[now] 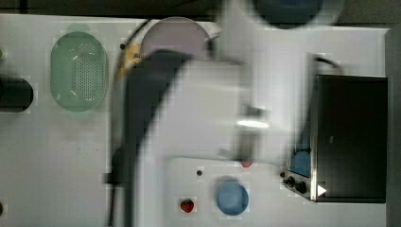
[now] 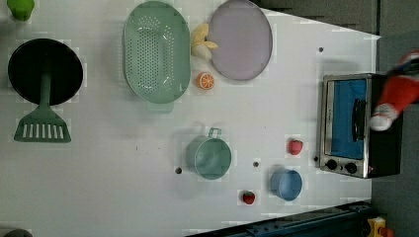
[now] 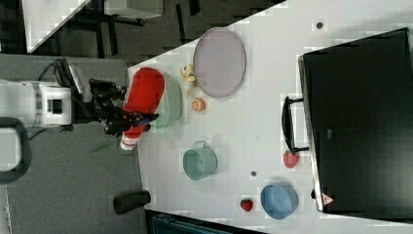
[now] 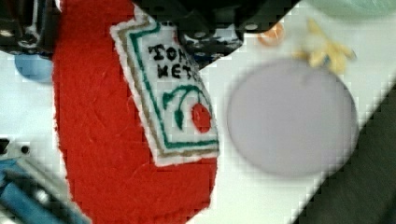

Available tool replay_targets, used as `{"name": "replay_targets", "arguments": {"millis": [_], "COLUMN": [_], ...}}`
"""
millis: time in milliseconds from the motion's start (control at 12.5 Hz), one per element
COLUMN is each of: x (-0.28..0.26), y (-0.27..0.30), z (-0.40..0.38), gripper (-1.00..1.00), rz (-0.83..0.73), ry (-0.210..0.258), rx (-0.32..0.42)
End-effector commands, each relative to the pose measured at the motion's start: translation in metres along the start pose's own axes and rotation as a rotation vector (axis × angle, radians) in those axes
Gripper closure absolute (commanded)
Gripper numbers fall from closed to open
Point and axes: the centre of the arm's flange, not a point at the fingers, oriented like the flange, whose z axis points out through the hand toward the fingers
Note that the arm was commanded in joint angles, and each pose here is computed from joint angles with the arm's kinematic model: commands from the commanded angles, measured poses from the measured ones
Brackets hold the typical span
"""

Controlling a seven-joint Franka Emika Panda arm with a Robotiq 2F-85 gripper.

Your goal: Pick Ketchup from oven and place it on table.

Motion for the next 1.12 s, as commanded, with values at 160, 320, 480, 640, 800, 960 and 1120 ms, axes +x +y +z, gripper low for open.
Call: {"name": "replay_targets", "arguments": {"millis": [160,320,480,640,800,960,1120], "x": [-0.022,-0.020,-0.019,-0.023,-0.027,-0.027,-0.028], "y": [-0.009,-0.002,0.011,0.022,0.029,0.031,0.034], "z": [0.087,0.131,0.183,0.235,0.278,0.312,0.342], "gripper": [-0.27,-0.27,-0.27,-0.27,-0.27,-0.33,-0.74], "rz": [-0.059,-0.052,-0.039,-0.032,-0.029,-0.020,-0.017], "ry": [-0.077,-0.067,-0.060,-0.051,-0.035,-0.015,-0.020], "rx": [-0.109,-0.115,-0.108,-0.102,-0.094,-0.083,-0.105]}}
